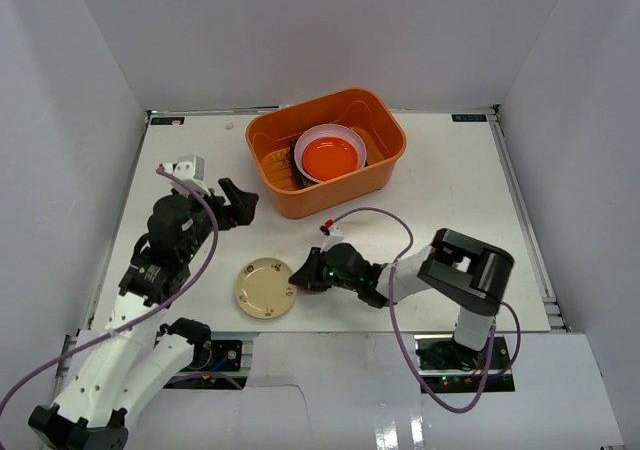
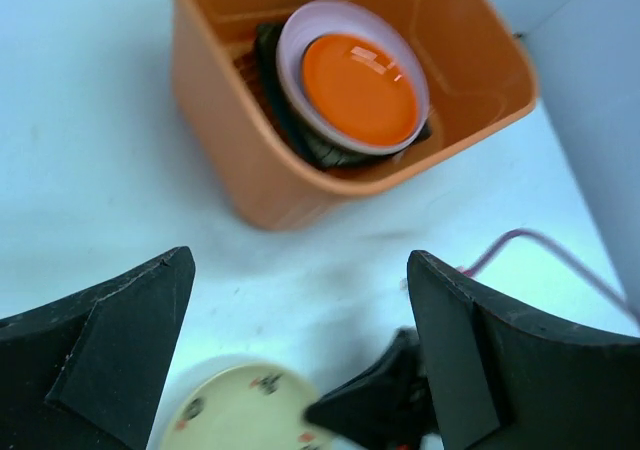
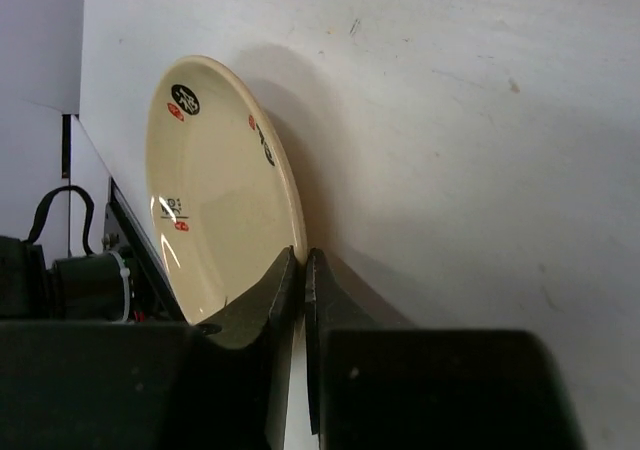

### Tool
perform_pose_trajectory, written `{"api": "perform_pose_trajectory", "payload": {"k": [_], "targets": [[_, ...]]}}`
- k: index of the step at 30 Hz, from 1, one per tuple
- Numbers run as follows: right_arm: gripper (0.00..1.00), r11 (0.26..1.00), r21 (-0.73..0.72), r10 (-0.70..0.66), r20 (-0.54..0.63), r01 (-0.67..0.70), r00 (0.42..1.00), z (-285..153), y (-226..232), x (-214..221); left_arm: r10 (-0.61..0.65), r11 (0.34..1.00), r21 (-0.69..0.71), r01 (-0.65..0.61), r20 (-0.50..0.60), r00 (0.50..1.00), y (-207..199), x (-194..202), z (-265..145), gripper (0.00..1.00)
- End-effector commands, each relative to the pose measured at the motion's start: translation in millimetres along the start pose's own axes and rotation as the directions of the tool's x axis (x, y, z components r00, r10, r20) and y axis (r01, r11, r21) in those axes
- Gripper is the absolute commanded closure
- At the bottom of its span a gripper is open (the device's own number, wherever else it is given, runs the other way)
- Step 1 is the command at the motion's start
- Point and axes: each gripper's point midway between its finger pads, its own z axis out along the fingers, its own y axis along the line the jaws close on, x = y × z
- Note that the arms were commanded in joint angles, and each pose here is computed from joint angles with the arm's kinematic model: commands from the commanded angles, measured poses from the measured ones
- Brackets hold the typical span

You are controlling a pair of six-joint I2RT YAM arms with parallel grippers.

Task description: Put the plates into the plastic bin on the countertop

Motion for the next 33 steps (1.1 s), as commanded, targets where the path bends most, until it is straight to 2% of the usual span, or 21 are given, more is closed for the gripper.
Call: {"api": "perform_pose_trajectory", "payload": {"k": [1,4,5,6,8,9,10,11,12,14,15,17,19,20,24,26,27,28,30,31,33], "targets": [[0.92,0.988,-0.135,-0.050,0.148,0.070,0.988,-39,47,-47,0.040,0.995,-0.088,-0.040,0.005,0.999,26,13,-26,0.02],[0.92,0.972,-0.166,-0.117,0.258,0.163,0.959,-76,74,-89,0.044,0.994,-0.102,-0.038,0.065,0.997,33,11,-43,0.02],[0.92,0.973,-0.108,-0.171,0.257,0.204,0.951,-81,65,-95,0.044,0.993,-0.109,-0.035,0.079,0.996,35,10,-46,0.02],[0.92,0.966,-0.115,-0.180,0.341,0.231,0.923,-100,83,-129,0.042,0.991,-0.131,-0.030,0.089,0.995,41,13,-47,0.02],[0.92,0.957,-0.044,-0.250,0.380,0.287,0.890,-115,81,-159,0.037,0.991,-0.134,-0.019,0.128,0.991,43,8,-51,0.02],[0.92,0.957,-0.006,-0.256,0.450,0.289,0.856,-127,82,-198,0.033,0.991,-0.132,-0.015,0.132,0.991,42,7,-51,0.02],[0.92,0.957,0.023,-0.264,0.480,0.289,0.837,-133,79,-217,0.031,0.991,-0.130,-0.014,0.133,0.991,42,7,-51,0.02],[0.92,0.953,0.020,-0.276,0.470,0.302,0.839,-132,76,-228,0.032,0.992,-0.123,-0.016,0.130,0.991,41,8,-51,0.02],[0.92,0.949,0.063,-0.297,0.516,0.310,0.804,-144,77,-269,0.040,0.993,-0.114,-0.026,0.122,0.992,40,9,-49,0.02],[0.92,0.937,0.133,-0.345,0.490,0.323,0.801,-129,59,-292,0.047,0.993,-0.112,-0.036,0.100,0.994,39,14,-46,0.02],[0.92,0.923,0.177,-0.383,0.509,0.341,0.771,-133,61,-322,0.057,0.993,-0.106,-0.047,0.085,0.995,39,17,-44,0.02],[0.92,0.920,0.236,-0.391,0.463,0.314,0.795,-111,27,-344,0.062,0.993,-0.108,-0.054,0.073,0.995,39,18,-42,0.02],[0.92,0.922,0.234,-0.386,0.463,0.309,0.798,-103,25,-370,0.065,0.993,-0.103,-0.058,0.064,0.996,39,20,-40,0.02],[0.92,0.925,0.254,-0.370,0.433,0.283,0.822,-87,1,-375,0.064,0.993,-0.098,-0.059,0.057,0.996,38,21,-39,0.02],[0.92,0.924,0.288,-0.354,0.393,0.252,0.848,-62,-27,-396,0.072,0.995,-0.078,-0.069,0.040,0.997,35,24,-36,0.02],[0.88,0.912,0.338,-0.354,0.369,0.230,0.859,-54,-45,-400,0.077,0.994,-0.080,-0.074,0.034,0.996,35,24,-35,0.02],[0.85,0.908,0.353,-0.356,0.370,0.224,0.858,-54,-49,-401,0.077,0.994,-0.081,-0.075,0.031,0.997,36,25,-34,0.02],[0.69,0.904,0.368,-0.358,0.378,0.216,0.854,-55,-52,-404,0.077,0.994,-0.081,-0.075,0.029,0.997,35,25,-33,0.02],[0.52,0.902,0.373,-0.364,0.385,0.218,0.848,-60,-51,-408,0.080,0.994,-0.080,-0.078,0.027,0.996,35,25,-33,0.02],[0.39,0.900,0.371,-0.376,0.398,0.227,0.837,-67,-43,-412,0.083,0.994,-0.075,-0.081,0.028,0.996,35,25,-33,0.02],[0.26,0.893,0.379,-0.395,0.398,0.243,0.828,-76,-37,-412,0.084,0.994,-0.070,-0.082,0.031,0.996,34,24,-32,0.02]]}}
